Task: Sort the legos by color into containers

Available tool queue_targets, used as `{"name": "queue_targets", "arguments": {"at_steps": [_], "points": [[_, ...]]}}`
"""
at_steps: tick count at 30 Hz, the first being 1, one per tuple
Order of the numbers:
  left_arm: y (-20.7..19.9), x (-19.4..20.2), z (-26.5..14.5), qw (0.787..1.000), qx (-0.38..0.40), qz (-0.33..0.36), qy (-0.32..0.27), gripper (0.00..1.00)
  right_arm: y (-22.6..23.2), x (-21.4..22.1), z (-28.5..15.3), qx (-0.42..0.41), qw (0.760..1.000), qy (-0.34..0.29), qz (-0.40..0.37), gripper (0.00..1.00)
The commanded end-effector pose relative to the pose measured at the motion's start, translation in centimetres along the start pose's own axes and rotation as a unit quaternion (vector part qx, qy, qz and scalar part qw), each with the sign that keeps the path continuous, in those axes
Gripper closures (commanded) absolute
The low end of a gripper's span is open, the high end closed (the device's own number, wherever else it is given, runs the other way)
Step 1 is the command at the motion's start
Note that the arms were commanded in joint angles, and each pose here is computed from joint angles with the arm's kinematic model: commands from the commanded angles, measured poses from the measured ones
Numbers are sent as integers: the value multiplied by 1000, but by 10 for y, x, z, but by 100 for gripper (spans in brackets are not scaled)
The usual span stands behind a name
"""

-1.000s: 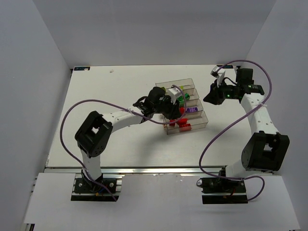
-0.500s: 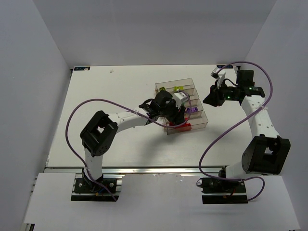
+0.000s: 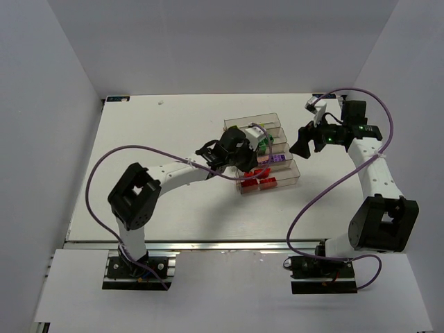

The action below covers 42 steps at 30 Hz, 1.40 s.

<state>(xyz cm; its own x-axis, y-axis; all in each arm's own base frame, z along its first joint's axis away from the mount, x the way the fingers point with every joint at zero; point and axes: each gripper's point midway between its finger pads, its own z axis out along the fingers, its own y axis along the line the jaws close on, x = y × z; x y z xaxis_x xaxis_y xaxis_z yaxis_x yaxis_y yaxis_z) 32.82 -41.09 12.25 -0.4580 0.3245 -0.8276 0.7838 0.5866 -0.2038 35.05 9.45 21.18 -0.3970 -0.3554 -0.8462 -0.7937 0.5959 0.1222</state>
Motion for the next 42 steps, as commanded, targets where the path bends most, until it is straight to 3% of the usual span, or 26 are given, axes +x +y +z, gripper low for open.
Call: {"name": "queue_targets", "arguments": {"at_steps": [1, 3, 4, 5, 6, 8, 9, 16, 24, 29, 42], "points": [[7, -75, -53, 993, -54, -27, -101, 97, -26, -26, -17, 88, 996, -30, -17, 11], [14, -86, -76, 988, -72, -47, -131, 85, -39, -24, -24, 143, 989, -36, 5, 11], [14, -98, -94, 983, -78, -56, -156, 58, -47, -31, -26, 163, 985, -51, 2, 11], [23, -92, -93, 981, -94, -69, -152, 57, -49, -31, -28, 173, 983, -54, 4, 11], [32, -96, -110, 974, -118, -87, -170, 34, -52, -31, -29, 182, 982, -55, 7, 11], [36, -98, -123, 971, -126, -93, -182, 19, -51, -34, -31, 177, 982, -62, 15, 11], [40, -97, -135, 968, -134, -101, -189, 2, -48, -36, -30, 164, 984, -65, 19, 11], [61, -87, -182, 951, -173, -138, -215, 2, -51, -53, -42, 200, 972, -105, 66, 11], [81, -71, -221, 936, -211, -163, -228, 2, -49, -47, -48, 224, 959, -107, 134, 11], [83, -66, -226, 933, -217, -176, -227, 2, -48, -31, -52, 248, 948, -94, 177, 11], [75, -66, -235, 924, -199, -211, -248, 2, -44, -31, -51, 240, 950, -97, 175, 11]]}}
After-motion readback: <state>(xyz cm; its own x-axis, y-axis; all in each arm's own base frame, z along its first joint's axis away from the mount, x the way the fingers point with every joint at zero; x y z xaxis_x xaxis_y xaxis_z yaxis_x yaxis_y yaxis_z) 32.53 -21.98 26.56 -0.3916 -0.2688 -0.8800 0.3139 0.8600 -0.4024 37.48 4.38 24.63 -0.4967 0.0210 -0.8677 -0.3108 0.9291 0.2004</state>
